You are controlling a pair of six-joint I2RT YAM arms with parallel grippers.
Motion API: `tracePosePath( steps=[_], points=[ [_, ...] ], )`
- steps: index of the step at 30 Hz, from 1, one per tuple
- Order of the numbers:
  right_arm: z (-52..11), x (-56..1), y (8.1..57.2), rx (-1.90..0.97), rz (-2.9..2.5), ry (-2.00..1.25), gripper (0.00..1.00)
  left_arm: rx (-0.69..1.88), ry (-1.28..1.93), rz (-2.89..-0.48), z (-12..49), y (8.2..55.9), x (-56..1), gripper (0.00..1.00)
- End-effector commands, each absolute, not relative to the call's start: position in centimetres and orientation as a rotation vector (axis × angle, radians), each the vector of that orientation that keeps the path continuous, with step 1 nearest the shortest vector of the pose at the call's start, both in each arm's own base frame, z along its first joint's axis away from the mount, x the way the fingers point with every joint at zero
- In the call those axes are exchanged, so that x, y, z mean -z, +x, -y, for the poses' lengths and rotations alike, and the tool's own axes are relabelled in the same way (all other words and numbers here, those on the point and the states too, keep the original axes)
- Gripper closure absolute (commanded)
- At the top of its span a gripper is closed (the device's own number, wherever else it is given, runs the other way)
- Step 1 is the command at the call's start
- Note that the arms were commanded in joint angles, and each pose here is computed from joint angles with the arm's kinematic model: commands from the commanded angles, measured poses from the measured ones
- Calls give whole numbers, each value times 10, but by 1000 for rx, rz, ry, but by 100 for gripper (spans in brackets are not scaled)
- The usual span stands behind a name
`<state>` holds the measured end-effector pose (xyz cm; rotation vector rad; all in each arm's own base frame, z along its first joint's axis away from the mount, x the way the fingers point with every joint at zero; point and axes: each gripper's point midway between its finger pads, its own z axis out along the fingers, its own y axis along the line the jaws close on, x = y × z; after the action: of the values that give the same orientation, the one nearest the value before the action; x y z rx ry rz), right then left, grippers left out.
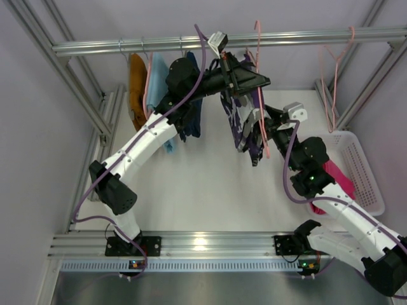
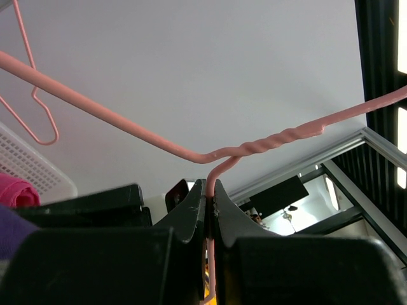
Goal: Remove the trousers from the hanger
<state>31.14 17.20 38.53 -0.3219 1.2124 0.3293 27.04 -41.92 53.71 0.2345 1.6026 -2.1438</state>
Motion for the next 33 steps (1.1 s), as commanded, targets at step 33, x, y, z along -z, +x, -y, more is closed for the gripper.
tracePosePath(
  steps=[33],
  points=[
    [-90,-621,182,-372,-800,-210,100,1924,429,-1673,394,256,-454,100]
  ],
)
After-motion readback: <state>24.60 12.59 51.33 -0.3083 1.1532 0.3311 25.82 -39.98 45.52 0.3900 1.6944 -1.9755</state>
